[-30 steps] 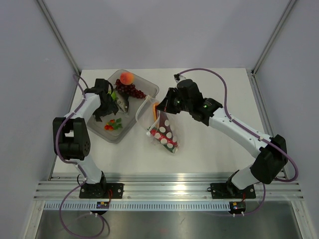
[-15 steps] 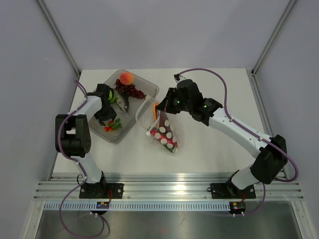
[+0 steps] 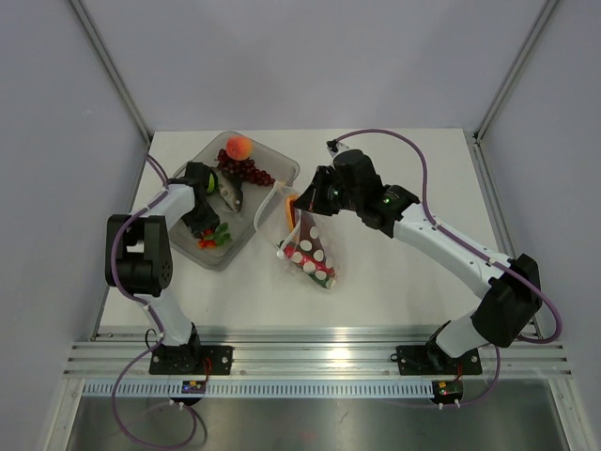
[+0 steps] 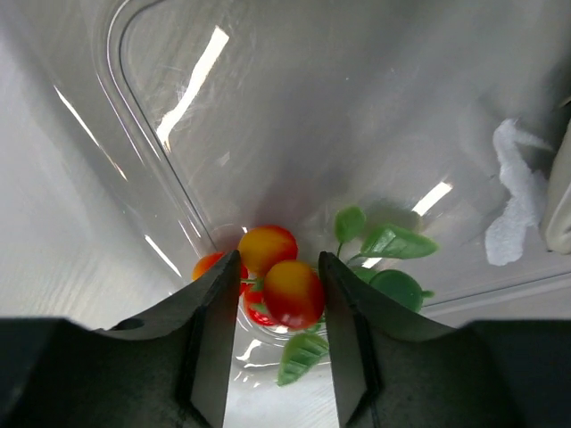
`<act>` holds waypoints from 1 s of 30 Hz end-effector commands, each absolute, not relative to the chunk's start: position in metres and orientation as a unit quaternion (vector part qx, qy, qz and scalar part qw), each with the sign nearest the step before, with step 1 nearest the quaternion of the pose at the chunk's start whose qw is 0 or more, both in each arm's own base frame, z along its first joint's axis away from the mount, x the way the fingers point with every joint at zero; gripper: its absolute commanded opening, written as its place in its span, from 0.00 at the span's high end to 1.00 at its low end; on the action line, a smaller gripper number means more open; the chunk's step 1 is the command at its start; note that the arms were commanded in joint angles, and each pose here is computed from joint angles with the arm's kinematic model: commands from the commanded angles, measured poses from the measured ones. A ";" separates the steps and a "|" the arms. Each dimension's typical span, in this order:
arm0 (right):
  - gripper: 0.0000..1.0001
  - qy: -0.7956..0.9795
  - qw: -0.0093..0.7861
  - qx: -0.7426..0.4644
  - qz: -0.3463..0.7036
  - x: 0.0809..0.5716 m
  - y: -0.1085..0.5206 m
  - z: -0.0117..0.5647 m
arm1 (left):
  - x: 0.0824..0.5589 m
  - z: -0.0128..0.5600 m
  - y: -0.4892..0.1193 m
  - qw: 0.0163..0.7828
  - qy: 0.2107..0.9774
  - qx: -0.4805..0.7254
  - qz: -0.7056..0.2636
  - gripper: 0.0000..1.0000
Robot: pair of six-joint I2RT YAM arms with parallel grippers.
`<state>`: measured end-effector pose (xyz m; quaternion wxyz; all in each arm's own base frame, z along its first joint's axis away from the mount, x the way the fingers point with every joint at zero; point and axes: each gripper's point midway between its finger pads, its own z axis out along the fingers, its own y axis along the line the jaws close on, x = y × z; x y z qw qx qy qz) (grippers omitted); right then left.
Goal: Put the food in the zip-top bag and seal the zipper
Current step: Pick up the fake fruit from the bin.
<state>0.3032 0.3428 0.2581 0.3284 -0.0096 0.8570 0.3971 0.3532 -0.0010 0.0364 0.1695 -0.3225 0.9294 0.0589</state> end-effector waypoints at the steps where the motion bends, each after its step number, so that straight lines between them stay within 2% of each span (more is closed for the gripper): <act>1: 1.00 0.835 0.343 -0.020 0.430 0.302 0.356 0.287 | 0.360 0.045 0.002 0.196 0.926 -0.318 0.064 0.60; 2: 1.00 0.835 0.343 -0.020 0.430 0.302 0.356 0.287 | 0.358 0.045 0.002 0.195 0.926 -0.317 0.065 0.67; 5: 1.00 0.835 0.344 -0.017 0.429 0.302 0.354 0.287 | 0.359 0.053 0.003 0.204 0.925 -0.315 0.067 0.78; 9: 1.00 0.836 0.342 -0.017 0.428 0.301 0.354 0.285 | 0.361 0.074 0.005 0.227 0.920 -0.313 0.067 0.92; 11: 1.00 0.836 0.342 -0.016 0.428 0.302 0.354 0.285 | 0.362 0.091 0.006 0.243 0.917 -0.308 0.064 0.96; 15: 1.00 0.836 0.341 -0.017 0.430 0.301 0.355 0.285 | 0.364 0.130 0.002 0.283 0.911 -0.295 0.050 1.00; 21: 1.00 0.834 0.340 -0.015 0.434 0.301 0.357 0.286 | 0.362 0.189 -0.002 0.344 0.898 -0.274 0.027 1.00; 30: 1.00 0.828 0.346 -0.018 0.440 0.305 0.364 0.297 | 0.360 0.243 -0.012 0.387 0.887 -0.250 -0.012 1.00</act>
